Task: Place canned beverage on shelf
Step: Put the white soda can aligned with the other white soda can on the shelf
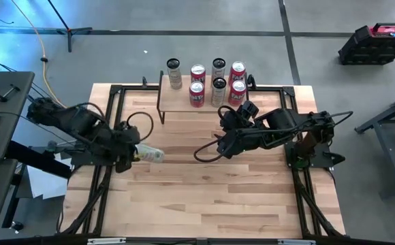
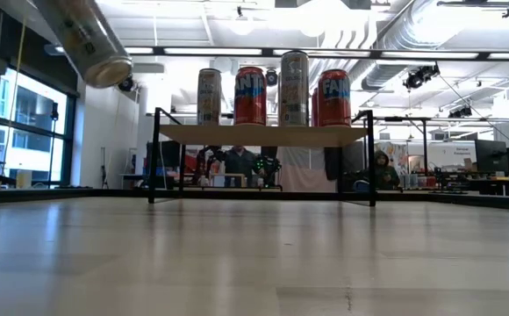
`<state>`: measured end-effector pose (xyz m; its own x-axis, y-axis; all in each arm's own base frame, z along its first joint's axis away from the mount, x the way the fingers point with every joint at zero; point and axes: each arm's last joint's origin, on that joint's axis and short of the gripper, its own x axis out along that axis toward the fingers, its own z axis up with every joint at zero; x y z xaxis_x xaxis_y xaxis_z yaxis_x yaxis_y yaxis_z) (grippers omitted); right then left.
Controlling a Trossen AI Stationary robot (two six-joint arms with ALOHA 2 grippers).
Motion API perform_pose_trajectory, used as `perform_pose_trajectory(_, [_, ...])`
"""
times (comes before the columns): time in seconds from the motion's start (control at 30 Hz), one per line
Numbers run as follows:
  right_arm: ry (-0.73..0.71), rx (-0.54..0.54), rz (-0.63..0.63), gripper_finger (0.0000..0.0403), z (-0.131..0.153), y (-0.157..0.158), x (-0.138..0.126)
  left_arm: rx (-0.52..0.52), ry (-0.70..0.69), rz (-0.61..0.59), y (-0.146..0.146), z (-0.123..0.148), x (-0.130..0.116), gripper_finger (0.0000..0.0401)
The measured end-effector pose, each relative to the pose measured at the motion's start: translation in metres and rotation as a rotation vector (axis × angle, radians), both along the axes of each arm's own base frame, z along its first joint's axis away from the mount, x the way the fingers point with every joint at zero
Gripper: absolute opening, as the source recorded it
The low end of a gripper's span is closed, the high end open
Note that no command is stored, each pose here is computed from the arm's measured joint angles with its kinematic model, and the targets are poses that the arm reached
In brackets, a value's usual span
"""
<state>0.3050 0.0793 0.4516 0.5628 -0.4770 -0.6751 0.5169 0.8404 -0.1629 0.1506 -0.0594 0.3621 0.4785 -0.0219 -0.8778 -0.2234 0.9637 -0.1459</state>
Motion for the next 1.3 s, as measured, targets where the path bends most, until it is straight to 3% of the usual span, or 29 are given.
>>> perform_pose_trajectory(0.47, [-0.007, -0.021, -0.019, 0.0369, 0.000, -0.002, 0.000, -0.008, -0.258, -0.037, 0.026, 0.061, 0.000, 0.0243])
perform_pose_trajectory(0.8, [-0.006, -0.023, -0.057, 0.0369, 0.000, -0.014, 0.003, 0.189, -0.392, 0.042, 0.064, 0.108, 0.006, 0.0243])
perform_pose_trajectory(1.03, [-0.007, -0.020, -0.071, 0.0369, 0.000, -0.018, 0.004, 0.324, -0.243, 0.010, 0.099, 0.126, 0.028, 0.0243])
perform_pose_trajectory(1.17, [-0.006, -0.017, -0.069, 0.0369, 0.000, -0.018, 0.004, 0.327, -0.142, -0.040, 0.123, 0.133, 0.038, 0.0243])
perform_pose_trajectory(1.3, [-0.005, -0.010, -0.065, 0.0369, 0.000, -0.018, 0.004, 0.332, -0.149, -0.007, 0.148, 0.136, 0.054, 0.0243])
